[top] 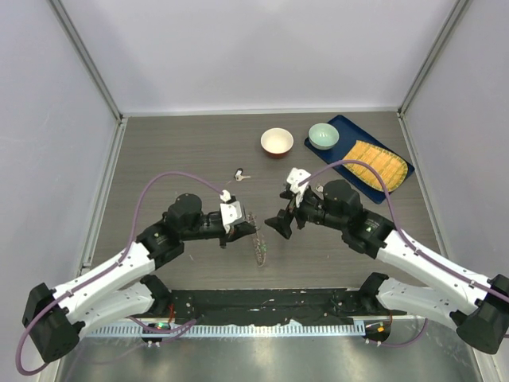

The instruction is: Put the keys on the keyring

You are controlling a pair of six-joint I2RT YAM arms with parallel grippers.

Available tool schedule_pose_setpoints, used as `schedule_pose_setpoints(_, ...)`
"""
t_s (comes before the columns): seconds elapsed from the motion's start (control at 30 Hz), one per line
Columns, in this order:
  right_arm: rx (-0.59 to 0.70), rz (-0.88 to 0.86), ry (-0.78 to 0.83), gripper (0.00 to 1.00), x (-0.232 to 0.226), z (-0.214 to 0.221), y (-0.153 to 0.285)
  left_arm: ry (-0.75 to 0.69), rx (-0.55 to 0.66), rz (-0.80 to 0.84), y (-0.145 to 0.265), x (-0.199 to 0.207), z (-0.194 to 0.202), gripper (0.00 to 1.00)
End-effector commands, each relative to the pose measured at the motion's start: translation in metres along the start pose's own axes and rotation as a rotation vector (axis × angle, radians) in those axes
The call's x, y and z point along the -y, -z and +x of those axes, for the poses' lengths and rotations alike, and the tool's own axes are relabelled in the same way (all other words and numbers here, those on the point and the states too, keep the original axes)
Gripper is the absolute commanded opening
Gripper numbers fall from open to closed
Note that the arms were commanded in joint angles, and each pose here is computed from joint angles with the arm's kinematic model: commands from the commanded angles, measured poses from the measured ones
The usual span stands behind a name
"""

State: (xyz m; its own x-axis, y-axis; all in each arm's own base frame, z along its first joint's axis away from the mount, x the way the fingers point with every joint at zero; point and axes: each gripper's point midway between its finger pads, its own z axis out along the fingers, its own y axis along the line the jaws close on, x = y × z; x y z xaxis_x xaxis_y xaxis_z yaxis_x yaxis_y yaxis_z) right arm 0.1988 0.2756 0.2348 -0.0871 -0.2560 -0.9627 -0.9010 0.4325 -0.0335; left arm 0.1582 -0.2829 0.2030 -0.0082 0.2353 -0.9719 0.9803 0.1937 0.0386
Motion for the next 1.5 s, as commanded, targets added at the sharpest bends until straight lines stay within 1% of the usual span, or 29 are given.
schedule_pose_setpoints(0.0, 0.096, 0.266, -0.159, 1.00, 0.044, -0.026, 0.011, -0.135, 0.018, -0.010, 0.011, -0.003, -0.029, 0.00)
schedule_pose_setpoints(0.1, 0.103, 0.401, -0.181, 1.00, 0.068, -0.021, 0.022, -0.190, -0.005, 0.001, 0.017, -0.003, -0.034, 0.00)
schedule_pose_setpoints(0.2, 0.098, 0.504, -0.210, 0.99, 0.087, -0.012, 0.031, -0.233, 0.016, 0.010, 0.023, 0.001, -0.042, 0.00)
schedule_pose_setpoints(0.3, 0.091, 0.569, -0.231, 0.95, 0.100, -0.003, 0.039, -0.269, 0.040, 0.022, 0.028, 0.006, -0.047, 0.00)
schedule_pose_setpoints(0.37, 0.092, 0.584, -0.238, 0.93, 0.104, 0.000, 0.041, -0.299, 0.046, 0.019, 0.031, 0.007, -0.048, 0.00)
schedule_pose_setpoints(0.57, 0.047, 0.564, -0.242, 0.91, 0.108, 0.015, 0.031, -0.373, 0.059, 0.005, 0.043, 0.010, -0.052, 0.00)
schedule_pose_setpoints(0.67, 0.022, 0.609, -0.247, 0.90, 0.119, 0.022, 0.031, -0.373, 0.047, -0.005, 0.048, 0.011, -0.050, 0.00)
schedule_pose_setpoints(0.77, -0.009, 0.674, -0.296, 0.89, 0.137, 0.032, 0.033, -0.325, 0.038, -0.024, 0.052, 0.012, -0.045, 0.00)
schedule_pose_setpoints(0.8, -0.055, 0.695, -0.332, 0.88, 0.143, 0.046, 0.030, -0.310, 0.029, -0.051, 0.054, 0.008, -0.043, 0.00)
schedule_pose_setpoints(0.87, -0.092, 0.738, -0.364, 0.86, 0.156, 0.057, 0.031, -0.277, 0.000, -0.082, 0.058, 0.005, -0.034, 0.00)
schedule_pose_setpoints(0.93, -0.148, 0.786, -0.412, 0.84, 0.171, 0.078, 0.032, -0.254, -0.034, -0.133, 0.062, -0.002, -0.026, 0.00)
schedule_pose_setpoints(1.0, -0.171, 0.825, -0.439, 0.80, 0.185, 0.088, 0.036, -0.246, -0.053, -0.161, 0.067, -0.004, -0.021, 0.00)
schedule_pose_setpoints(1.03, -0.210, 0.835, -0.451, 0.79, 0.189, 0.100, 0.032, -0.247, -0.058, -0.196, 0.070, -0.009, -0.020, 0.00)
schedule_pose_setpoints(1.1, -0.239, 0.845, -0.452, 0.75, 0.197, 0.110, 0.030, -0.253, -0.051, -0.230, 0.072, -0.014, -0.019, 0.00)
schedule_pose_setpoints(1.13, -0.275, 0.855, -0.457, 0.72, 0.204, 0.121, 0.030, -0.242, -0.050, -0.251, 0.073, -0.016, -0.019, 0.00)
schedule_pose_setpoints(1.17, -0.284, 0.858, -0.457, 0.68, 0.209, 0.123, 0.030, -0.236, -0.048, -0.262, 0.074, -0.018, -0.020, 0.00)
schedule_pose_setpoints(1.2, -0.291, 0.869, -0.453, 0.65, 0.214, 0.126, 0.030, -0.227, -0.054, -0.269, 0.075, -0.019, -0.020, 0.00)
schedule_pose_setpoints(1.23, -0.297, 0.878, -0.456, 0.60, 0.220, 0.130, 0.033, -0.221, -0.062, -0.284, 0.076, -0.021, -0.018, 0.00)
schedule_pose_setpoints(1.3, -0.307, 0.863, -0.444, 0.54, 0.229, 0.137, 0.031, -0.212, -0.070, -0.300, 0.077, -0.024, -0.017, 0.00)
schedule_pose_setpoints(1.33, -0.308, 0.862, -0.449, 0.48, 0.234, 0.140, 0.032, -0.209, -0.067, -0.308, 0.078, -0.025, -0.019, 0.00)
schedule_pose_setpoints(1.37, -0.315, 0.848, -0.429, 0.45, 0.238, 0.144, 0.030, -0.206, -0.071, -0.311, 0.078, -0.025, -0.018, 0.00)
schedule_pose_setpoints(1.47, -0.337, 0.807, -0.458, 0.42, 0.243, 0.157, 0.029, -0.205, -0.059, -0.320, 0.080, -0.025, -0.021, 0.00)
